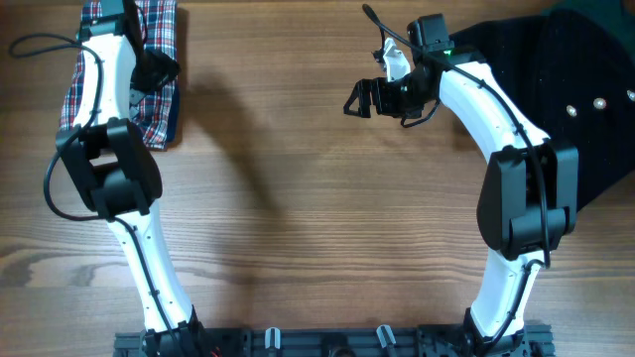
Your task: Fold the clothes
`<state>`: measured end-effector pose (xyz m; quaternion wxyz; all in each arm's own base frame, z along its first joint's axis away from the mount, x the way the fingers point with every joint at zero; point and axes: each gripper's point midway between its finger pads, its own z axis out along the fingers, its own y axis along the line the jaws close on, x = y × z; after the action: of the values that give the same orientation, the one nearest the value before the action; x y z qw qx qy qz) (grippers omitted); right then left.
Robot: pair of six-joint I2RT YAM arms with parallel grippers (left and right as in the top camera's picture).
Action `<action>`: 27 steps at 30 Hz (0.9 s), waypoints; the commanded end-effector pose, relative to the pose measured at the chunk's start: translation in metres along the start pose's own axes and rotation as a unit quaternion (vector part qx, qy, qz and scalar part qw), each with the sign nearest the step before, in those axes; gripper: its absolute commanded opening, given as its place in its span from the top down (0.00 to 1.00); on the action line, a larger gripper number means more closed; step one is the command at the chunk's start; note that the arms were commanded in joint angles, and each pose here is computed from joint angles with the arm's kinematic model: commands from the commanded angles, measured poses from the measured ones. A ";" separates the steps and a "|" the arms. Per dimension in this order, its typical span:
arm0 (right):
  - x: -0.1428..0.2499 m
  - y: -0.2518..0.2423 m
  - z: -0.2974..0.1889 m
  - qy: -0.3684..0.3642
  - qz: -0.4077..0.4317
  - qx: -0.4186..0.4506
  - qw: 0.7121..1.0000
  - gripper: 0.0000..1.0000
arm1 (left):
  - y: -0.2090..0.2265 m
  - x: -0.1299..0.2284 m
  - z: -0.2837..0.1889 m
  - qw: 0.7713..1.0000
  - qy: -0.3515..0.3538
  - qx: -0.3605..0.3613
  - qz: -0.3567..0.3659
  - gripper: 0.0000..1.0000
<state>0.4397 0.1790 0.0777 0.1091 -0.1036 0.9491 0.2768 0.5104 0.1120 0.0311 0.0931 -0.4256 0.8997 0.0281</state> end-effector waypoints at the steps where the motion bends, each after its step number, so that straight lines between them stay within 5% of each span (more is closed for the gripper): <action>1: -0.010 0.011 -0.015 -0.020 -0.001 -0.010 1.000 0.00 | 0.015 -0.006 0.012 0.999 -0.019 -0.043 -0.004 0.00; 20: -0.020 0.012 -0.016 -0.039 -0.012 -0.012 0.999 0.00 | 0.020 -0.040 -0.023 0.998 -0.044 0.022 -0.043 0.02; 21: -0.020 0.012 -0.016 -0.041 -0.012 -0.012 0.999 0.00 | 0.021 -0.042 -0.024 0.998 -0.047 0.024 -0.045 0.06; 24: -0.021 0.012 -0.016 -0.042 -0.013 -0.012 0.999 0.00 | 0.020 -0.044 -0.024 0.997 -0.051 0.027 -0.046 0.57; 27: -0.021 0.012 -0.016 -0.043 -0.014 -0.012 0.999 0.00 | 0.020 -0.044 -0.024 0.997 -0.051 0.027 -0.046 0.75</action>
<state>0.4492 0.1809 0.0809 0.1289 -0.1025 0.9458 0.2797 0.5159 0.1559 0.0404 0.1301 -0.4617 0.8770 0.0286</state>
